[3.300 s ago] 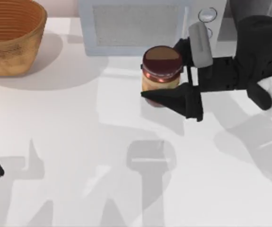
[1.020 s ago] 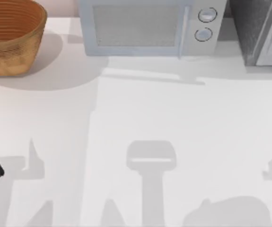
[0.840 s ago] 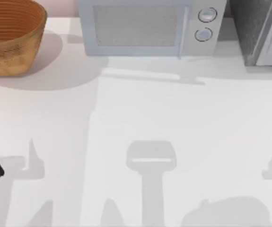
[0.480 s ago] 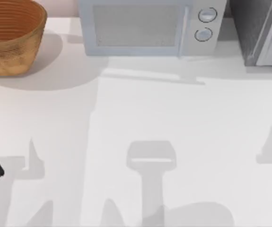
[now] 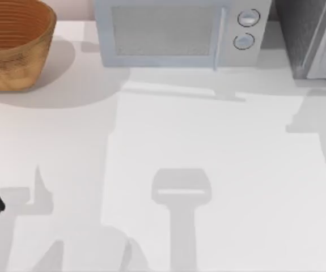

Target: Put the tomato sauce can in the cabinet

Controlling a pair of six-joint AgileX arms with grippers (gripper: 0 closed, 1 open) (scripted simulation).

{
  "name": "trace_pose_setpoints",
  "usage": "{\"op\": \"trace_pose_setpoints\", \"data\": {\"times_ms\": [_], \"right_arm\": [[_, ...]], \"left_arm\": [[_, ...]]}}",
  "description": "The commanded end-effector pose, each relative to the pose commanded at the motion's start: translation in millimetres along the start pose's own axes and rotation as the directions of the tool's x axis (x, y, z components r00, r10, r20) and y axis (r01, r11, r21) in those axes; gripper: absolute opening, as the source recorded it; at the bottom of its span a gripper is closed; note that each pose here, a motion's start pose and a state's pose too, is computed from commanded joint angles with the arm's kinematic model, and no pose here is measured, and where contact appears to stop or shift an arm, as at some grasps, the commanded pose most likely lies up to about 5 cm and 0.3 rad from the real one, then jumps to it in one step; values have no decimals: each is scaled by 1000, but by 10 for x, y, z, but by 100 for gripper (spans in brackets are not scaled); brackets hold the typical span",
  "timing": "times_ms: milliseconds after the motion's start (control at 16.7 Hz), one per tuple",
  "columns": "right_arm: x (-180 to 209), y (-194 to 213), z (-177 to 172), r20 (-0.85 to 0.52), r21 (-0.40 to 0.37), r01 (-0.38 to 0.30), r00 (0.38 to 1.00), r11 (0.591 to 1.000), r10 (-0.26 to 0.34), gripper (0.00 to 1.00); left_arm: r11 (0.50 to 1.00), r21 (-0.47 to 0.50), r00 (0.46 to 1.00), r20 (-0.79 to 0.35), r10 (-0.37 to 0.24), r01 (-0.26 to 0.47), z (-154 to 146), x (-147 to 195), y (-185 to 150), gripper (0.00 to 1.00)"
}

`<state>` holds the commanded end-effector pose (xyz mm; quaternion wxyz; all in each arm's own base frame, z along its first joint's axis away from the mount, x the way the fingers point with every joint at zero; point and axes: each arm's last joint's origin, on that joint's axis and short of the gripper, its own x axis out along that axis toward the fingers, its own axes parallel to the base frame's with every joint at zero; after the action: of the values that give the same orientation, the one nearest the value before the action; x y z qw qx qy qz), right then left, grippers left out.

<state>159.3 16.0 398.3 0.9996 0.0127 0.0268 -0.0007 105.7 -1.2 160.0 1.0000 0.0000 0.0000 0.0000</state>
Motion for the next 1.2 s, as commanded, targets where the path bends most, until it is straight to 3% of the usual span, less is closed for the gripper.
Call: {"op": "trace_pose_setpoints", "data": {"times_ms": [240, 480, 1200], "right_arm": [[350, 136, 726, 19, -8, 6, 1000, 1000, -5, 0], [626, 267, 1185, 47, -16, 1, 999, 1000, 0, 0], [894, 357, 1388, 60, -26, -9, 998, 1000, 11, 0]], "left_arm": [[1000, 0, 1000, 0, 0, 0, 0, 0, 0, 100], [1000, 0, 1000, 0, 0, 0, 0, 0, 0, 100], [1000, 0, 1000, 0, 0, 0, 0, 0, 0, 100]]}}
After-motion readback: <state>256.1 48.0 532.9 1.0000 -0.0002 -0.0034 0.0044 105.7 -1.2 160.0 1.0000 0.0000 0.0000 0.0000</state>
